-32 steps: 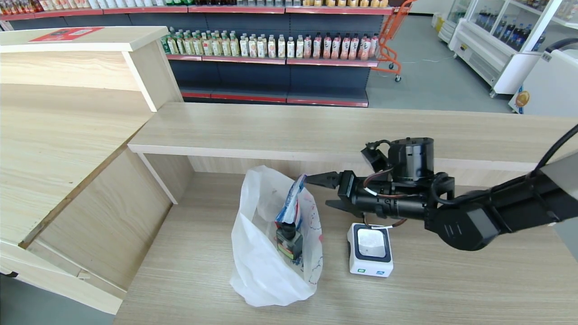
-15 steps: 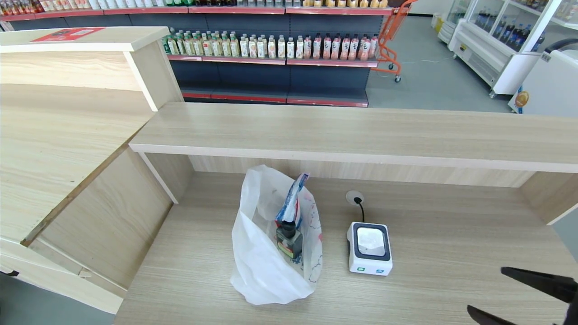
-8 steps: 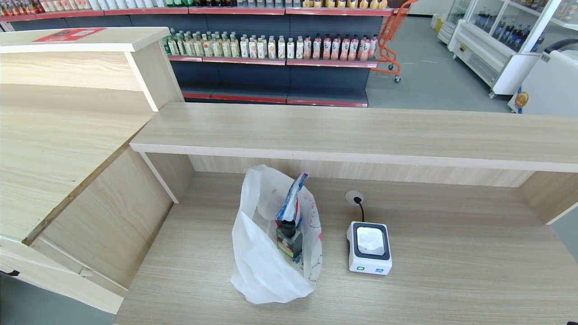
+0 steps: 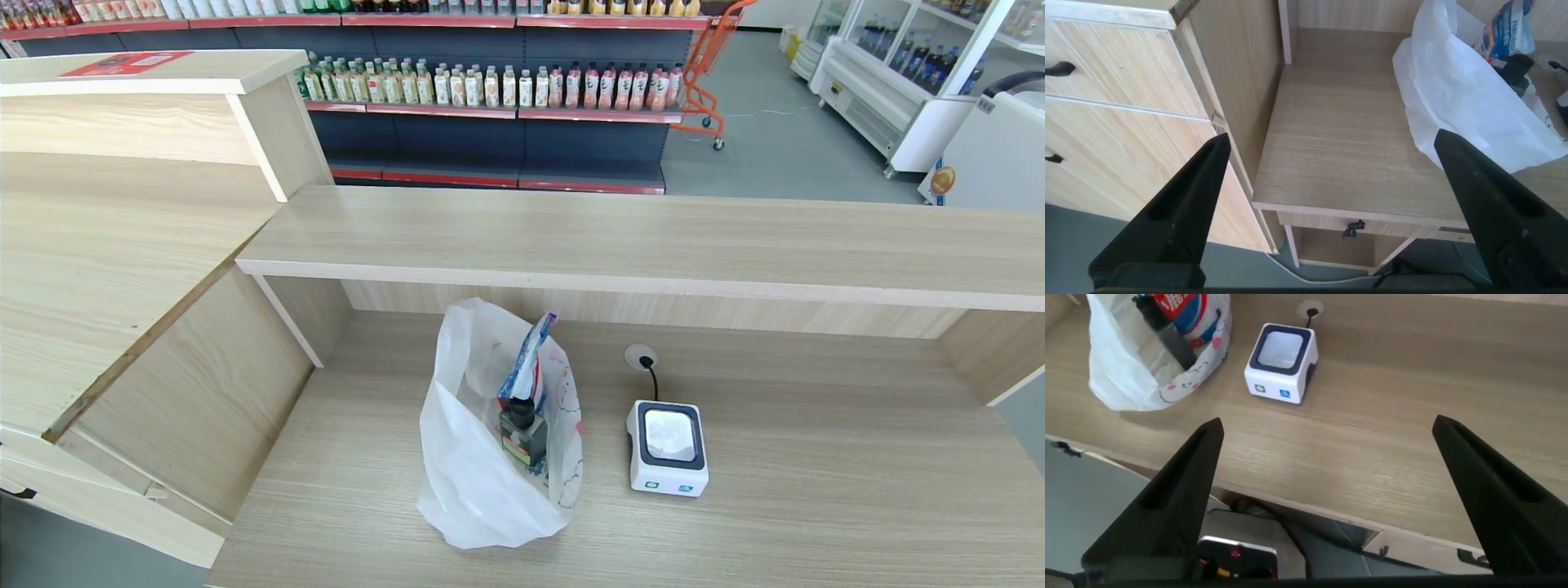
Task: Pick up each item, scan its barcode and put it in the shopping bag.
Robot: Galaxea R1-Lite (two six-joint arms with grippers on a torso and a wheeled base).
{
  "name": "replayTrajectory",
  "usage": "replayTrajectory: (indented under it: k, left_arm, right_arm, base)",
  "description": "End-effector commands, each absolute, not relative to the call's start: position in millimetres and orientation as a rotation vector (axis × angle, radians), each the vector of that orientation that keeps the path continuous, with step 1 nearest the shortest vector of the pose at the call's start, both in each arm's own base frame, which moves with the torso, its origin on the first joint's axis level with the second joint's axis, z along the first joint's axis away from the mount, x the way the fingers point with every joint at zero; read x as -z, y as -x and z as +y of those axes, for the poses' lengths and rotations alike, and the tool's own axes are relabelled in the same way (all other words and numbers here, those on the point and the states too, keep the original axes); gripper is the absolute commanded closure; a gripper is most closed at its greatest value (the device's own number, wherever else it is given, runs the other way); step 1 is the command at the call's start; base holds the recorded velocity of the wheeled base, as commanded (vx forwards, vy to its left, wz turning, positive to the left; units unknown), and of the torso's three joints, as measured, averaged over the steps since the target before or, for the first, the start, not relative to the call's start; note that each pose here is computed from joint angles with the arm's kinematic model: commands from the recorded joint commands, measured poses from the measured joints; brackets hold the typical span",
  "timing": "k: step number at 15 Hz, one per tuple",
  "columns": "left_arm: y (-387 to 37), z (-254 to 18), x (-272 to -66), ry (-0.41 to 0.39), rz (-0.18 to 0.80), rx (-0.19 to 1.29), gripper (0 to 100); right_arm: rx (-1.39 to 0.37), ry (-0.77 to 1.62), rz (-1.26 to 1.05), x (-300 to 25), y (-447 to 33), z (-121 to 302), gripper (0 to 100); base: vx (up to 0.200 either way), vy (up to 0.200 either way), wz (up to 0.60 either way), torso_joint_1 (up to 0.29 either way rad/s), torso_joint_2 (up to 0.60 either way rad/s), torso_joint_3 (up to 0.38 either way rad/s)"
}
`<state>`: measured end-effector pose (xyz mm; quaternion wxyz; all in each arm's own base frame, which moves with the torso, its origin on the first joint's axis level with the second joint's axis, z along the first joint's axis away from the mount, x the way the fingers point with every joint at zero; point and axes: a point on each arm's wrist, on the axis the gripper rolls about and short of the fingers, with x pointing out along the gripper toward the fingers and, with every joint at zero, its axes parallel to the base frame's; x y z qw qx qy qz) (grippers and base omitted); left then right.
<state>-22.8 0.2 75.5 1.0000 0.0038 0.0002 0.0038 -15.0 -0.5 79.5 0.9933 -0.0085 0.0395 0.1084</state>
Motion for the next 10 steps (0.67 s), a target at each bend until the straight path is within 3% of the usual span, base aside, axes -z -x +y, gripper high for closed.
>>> replayTrajectory:
  k: [1,10]
  left_arm:
    - [22.8,0.2,-75.5,-0.006,0.0,-0.008,0]
    - [22.8,0.2,-75.5,-0.008,0.0,-0.008,0]
  right_arm:
    - [-0.193,-0.008,0.081,-79.6,15.1,0.4,0]
    - [-0.111,-0.039,-0.018,-77.7,22.8,2.3,0]
  base:
    - [0.0,0.0,0.0,0.0,0.0,0.0]
    - [0.0,0.0,0.0,0.0,0.0,0.0]
